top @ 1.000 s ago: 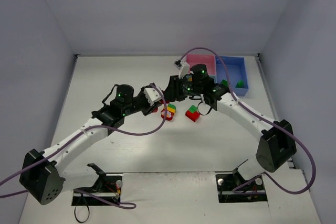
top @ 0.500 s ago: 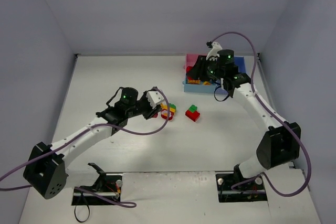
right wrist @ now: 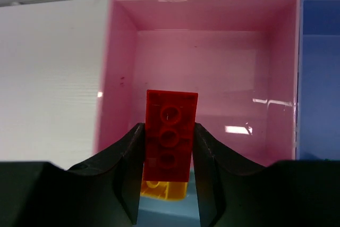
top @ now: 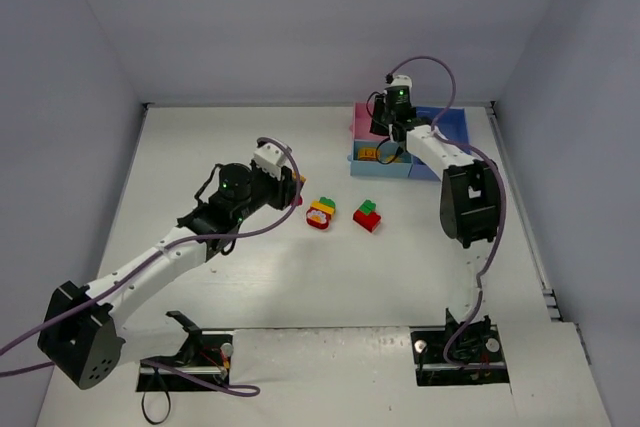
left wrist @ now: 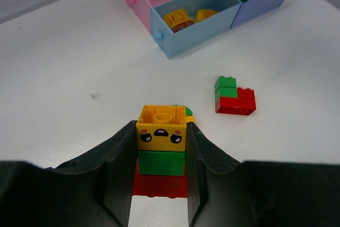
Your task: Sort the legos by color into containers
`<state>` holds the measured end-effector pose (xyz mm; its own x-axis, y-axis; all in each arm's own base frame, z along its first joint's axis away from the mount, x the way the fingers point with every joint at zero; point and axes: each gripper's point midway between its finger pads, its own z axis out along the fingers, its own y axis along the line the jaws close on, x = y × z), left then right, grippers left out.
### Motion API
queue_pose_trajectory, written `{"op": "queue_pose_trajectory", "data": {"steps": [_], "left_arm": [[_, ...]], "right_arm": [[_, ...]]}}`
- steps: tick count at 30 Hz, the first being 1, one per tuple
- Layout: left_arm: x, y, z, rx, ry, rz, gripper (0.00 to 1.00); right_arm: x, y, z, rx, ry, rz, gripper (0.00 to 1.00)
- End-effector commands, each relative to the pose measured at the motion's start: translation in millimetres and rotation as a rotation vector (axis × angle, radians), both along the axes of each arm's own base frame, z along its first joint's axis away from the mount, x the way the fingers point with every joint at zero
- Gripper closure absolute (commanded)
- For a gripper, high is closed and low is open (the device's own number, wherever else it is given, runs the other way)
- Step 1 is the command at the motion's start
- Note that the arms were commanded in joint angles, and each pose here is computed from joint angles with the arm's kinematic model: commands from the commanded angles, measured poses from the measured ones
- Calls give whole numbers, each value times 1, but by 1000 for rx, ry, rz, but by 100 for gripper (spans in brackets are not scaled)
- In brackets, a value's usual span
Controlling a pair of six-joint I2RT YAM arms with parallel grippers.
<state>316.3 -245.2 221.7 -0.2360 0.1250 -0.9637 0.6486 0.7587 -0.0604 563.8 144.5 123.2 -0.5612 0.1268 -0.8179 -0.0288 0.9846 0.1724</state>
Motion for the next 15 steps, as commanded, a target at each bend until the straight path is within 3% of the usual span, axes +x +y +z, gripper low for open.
{"op": "queue_pose_trajectory", "data": {"steps": [1,5,9,11,14,15], "left_arm": [[13,8,65,-242,-73,138,100],[15,9,76,-341,-31,191,100],[20,17,83,-418,-7,268,100],[21,19,87,-458,5,294,100],[24,21,98,-510,-12,312,100],[26,22,104,-528,-27,321,100]], "right_arm": [[47,-14,59,-37,-217,-94,89],[67,-11,40,-62,-214,-80,66],[76,-9,39,-67,-223,-57,28],[72,-7,43,-64,-224,-40,20],[54,-1,51,-44,-214,6,19],[44,6,77,-11,-251,49,19]]}}
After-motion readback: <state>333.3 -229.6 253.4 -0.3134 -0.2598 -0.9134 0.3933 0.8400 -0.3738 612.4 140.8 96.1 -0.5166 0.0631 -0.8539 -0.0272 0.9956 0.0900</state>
